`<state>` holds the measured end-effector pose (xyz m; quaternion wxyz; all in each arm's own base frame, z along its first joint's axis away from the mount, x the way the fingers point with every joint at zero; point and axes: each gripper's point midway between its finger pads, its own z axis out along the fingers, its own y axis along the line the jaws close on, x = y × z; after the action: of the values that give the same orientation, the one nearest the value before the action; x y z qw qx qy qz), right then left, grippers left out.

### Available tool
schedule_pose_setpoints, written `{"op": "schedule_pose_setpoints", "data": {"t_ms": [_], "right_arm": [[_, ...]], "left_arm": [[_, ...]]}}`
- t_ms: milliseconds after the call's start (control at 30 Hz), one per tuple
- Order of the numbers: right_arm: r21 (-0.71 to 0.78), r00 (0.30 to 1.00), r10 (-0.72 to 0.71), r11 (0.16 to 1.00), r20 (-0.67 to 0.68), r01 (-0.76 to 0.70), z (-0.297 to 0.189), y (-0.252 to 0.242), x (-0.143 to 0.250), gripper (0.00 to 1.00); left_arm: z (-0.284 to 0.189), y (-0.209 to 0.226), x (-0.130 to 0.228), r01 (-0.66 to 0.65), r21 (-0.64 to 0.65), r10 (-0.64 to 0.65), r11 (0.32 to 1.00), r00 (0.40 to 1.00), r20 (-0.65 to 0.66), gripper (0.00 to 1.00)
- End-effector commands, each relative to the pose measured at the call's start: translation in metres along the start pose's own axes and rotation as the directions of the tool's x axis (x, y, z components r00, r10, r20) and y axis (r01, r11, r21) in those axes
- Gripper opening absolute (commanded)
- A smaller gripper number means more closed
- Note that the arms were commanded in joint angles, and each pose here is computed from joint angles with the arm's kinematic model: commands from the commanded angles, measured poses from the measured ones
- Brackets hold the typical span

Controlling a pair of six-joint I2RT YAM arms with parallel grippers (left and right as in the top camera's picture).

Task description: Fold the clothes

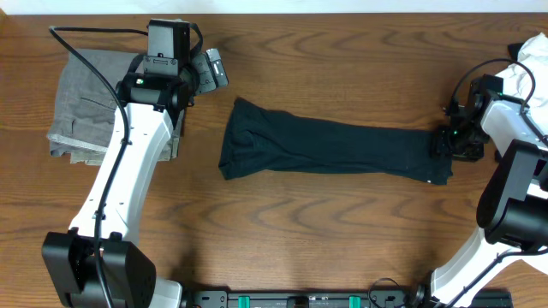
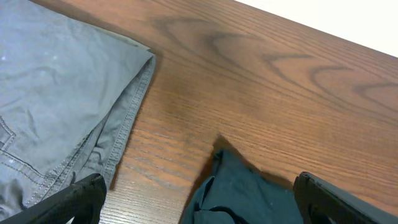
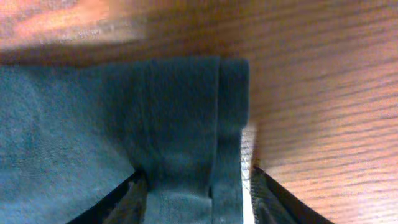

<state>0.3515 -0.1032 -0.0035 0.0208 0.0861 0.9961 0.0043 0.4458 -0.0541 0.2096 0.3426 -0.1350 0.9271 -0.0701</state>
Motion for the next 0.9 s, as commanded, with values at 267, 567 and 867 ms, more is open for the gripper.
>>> {"op": "schedule_pose_setpoints", "data": {"t_ms": [267,567,867], "right_arm": [[0.02,0.999,0.021,1.0,0.034,-0.022,0.018,-0.009,0.003,0.07],[0.059,0.977,0.188,0.979,0.101,-0.194,0.005,-0.065,-0.008,0.01],[-0.009,0.966,0.23,0.973,0.116,-0.23,-0.039,-0.077,-0.028,0.01]], "left_arm": [[0.002,0.003,0.0,0.003,-0.015,-0.003,1.0,1.0,-0.001,0.98],[0.002,0.003,0.0,0.003,-0.015,-0.003,1.0,1.0,-0.001,0.98],[0.002,0.003,0.0,0.003,-0.015,-0.003,1.0,1.0,-0.001,0.98]]}}
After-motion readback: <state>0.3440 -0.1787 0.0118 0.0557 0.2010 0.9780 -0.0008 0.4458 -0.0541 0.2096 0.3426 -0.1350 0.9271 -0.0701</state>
